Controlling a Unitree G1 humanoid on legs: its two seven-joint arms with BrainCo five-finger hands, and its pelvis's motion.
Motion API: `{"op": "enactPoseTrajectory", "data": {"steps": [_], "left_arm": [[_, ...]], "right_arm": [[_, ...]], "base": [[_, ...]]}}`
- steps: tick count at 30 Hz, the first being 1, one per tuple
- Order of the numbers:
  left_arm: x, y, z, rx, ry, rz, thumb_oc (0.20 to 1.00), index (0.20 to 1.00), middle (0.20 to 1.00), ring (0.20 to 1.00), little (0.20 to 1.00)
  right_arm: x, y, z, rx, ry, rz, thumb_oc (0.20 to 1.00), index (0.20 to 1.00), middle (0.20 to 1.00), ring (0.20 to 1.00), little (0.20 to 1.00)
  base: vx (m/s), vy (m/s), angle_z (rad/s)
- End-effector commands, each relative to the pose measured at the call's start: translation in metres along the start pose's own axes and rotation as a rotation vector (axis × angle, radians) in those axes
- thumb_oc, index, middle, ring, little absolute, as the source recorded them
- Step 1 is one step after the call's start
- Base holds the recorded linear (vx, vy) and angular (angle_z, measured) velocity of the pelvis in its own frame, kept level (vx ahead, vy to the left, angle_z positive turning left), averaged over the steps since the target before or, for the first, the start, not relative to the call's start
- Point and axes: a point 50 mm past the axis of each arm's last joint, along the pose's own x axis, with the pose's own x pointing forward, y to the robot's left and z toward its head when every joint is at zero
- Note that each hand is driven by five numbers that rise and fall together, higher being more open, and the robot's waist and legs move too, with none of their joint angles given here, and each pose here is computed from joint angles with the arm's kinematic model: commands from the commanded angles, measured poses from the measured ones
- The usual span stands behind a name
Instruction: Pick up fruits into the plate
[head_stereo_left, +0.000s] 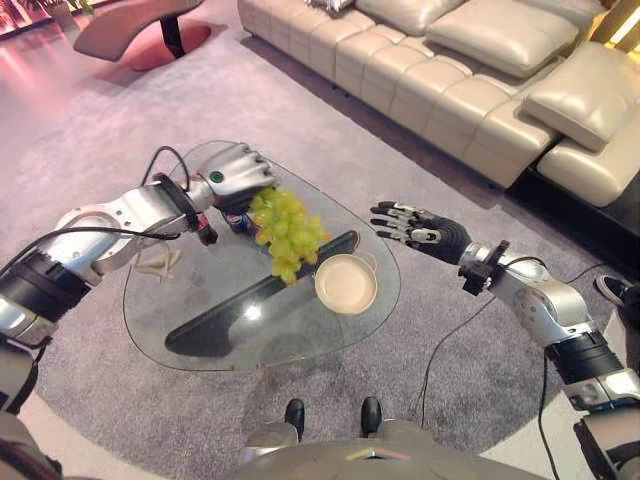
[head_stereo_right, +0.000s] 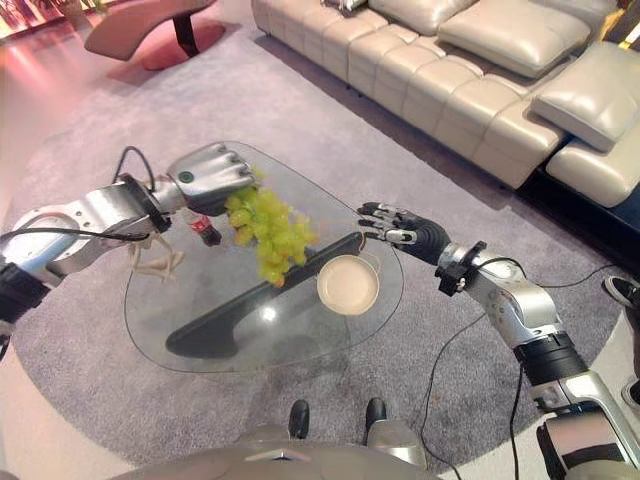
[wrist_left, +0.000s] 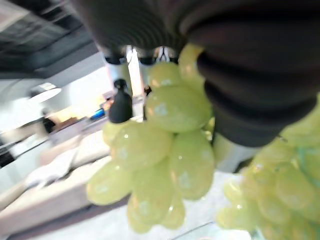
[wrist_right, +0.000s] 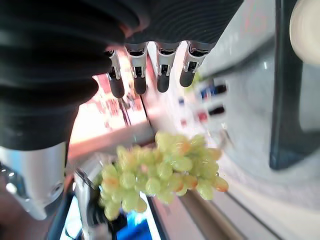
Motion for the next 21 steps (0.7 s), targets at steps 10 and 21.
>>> {"op": "enactPoseTrajectory", "data": {"steps": [10,21], "left_arm": [[0.032,0.054,0.015,-0.083,-0.165,0.237,0.200,0.200,0.200,0.200,0.200],[0.044,0.068,0.027,-0.132,-0.201,0.282,0.200,0.200,0.200,0.200,0.200]], "right_arm": [[0.039,0.057,-0.004,0.159,-0.007,0.373,1.000,1.000,1.000,1.000,1.000],[0.061,0.102,-0.012,0.228,0.008,0.567,1.000,1.000,1.000,1.000,1.000]], "base": [[-0.01,0.026,0.07],[-0.01,0.007,0.03]]}}
